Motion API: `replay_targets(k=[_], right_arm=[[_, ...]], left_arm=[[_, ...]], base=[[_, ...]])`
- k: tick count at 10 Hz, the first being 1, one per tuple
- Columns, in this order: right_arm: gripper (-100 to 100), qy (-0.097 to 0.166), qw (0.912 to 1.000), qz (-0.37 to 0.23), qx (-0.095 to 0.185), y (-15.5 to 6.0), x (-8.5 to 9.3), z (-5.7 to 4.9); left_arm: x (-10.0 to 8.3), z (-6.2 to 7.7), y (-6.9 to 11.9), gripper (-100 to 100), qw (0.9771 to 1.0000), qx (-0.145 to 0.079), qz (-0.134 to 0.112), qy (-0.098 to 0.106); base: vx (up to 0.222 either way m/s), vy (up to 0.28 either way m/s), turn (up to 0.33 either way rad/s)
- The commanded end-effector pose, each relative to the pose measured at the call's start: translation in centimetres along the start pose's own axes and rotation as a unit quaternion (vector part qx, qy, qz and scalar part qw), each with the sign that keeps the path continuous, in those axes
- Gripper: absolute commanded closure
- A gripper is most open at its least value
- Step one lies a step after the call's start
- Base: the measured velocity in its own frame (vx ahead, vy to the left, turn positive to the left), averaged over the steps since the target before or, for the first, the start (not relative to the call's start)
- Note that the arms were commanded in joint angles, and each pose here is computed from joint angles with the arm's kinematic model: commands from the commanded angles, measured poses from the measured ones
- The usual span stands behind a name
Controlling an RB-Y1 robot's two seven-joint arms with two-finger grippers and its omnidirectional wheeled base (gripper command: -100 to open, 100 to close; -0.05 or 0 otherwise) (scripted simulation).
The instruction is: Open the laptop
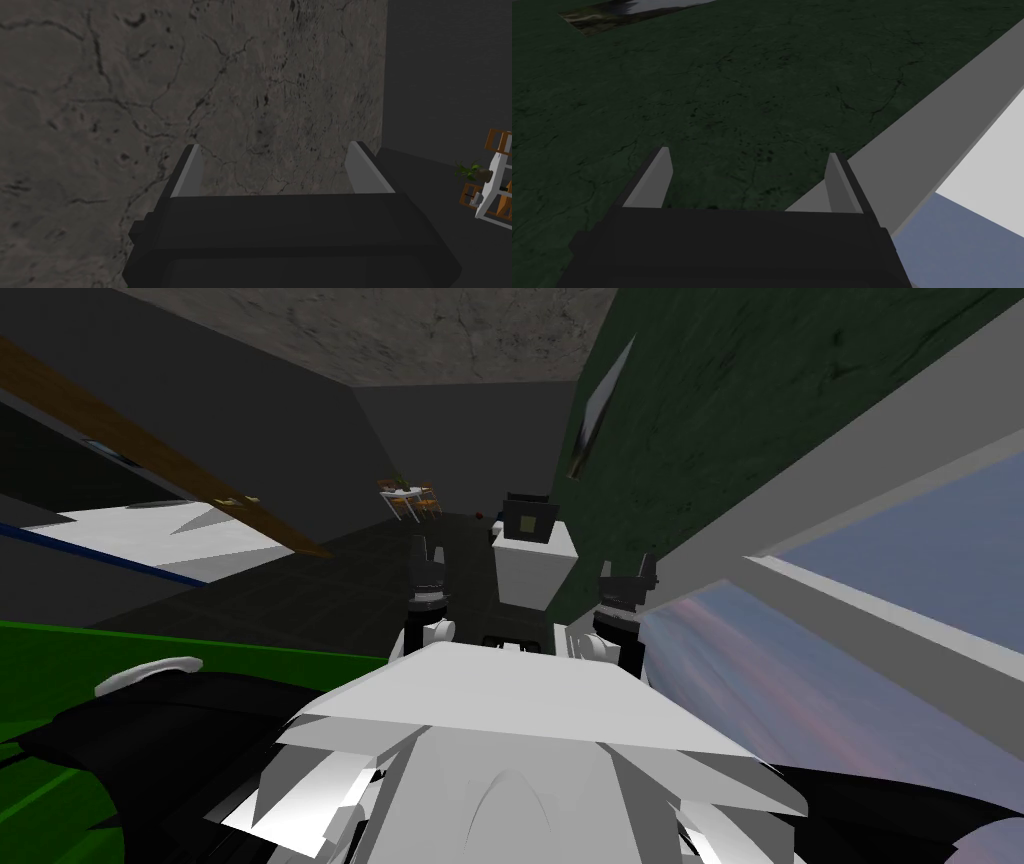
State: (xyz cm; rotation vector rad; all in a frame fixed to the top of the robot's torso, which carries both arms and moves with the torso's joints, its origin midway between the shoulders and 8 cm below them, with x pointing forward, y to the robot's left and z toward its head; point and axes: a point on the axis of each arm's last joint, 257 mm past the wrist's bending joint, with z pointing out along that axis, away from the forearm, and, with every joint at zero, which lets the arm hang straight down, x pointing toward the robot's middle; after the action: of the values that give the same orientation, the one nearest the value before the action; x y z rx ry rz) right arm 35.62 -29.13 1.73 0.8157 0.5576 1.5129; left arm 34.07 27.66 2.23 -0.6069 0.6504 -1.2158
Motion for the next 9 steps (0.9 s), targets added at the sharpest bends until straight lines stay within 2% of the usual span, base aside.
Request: replay_targets(k=[1, 2, 3, 6, 9], right_arm=[[0, 0.0, 1.0, 0.0, 0.0, 0.0, 0.0, 0.0], [0, 0.0, 1.0, 0.0, 0.0, 0.0, 0.0, 0.0], [-100, 0.02, 0.9994, -0.025, 0.009, -0.5, 0.2, 0.0], [-100, 0.054, 0.9952, -0.078, 0.024, -1.6, 0.3, -0.1], [-100, 0.096, 0.9832, -0.15, 0.04, -3.0, 0.0, -0.2]], left_arm=[[0.0, 0.0, 0.0, 0, 1.0, 0.0, 0.0, 0.0], [0.0, 0.0, 0.0, 0, 1.0, 0.0, 0.0, 0.0], [0.0, 0.0, 0.0, 0, 1.0, 0.0, 0.0, 0.0], [0.0, 0.0, 0.0, 0, 1.0, 0.0, 0.0, 0.0], [0.0, 0.0, 0.0, 0, 1.0, 0.0, 0.0, 0.0]], base=[[0.0, 0.0, 0.0], [0.0, 0.0, 0.0], [0.048, 0.043, -0.026], [0.091, 0.117, -0.033], [0.112, 0.171, -0.043]])
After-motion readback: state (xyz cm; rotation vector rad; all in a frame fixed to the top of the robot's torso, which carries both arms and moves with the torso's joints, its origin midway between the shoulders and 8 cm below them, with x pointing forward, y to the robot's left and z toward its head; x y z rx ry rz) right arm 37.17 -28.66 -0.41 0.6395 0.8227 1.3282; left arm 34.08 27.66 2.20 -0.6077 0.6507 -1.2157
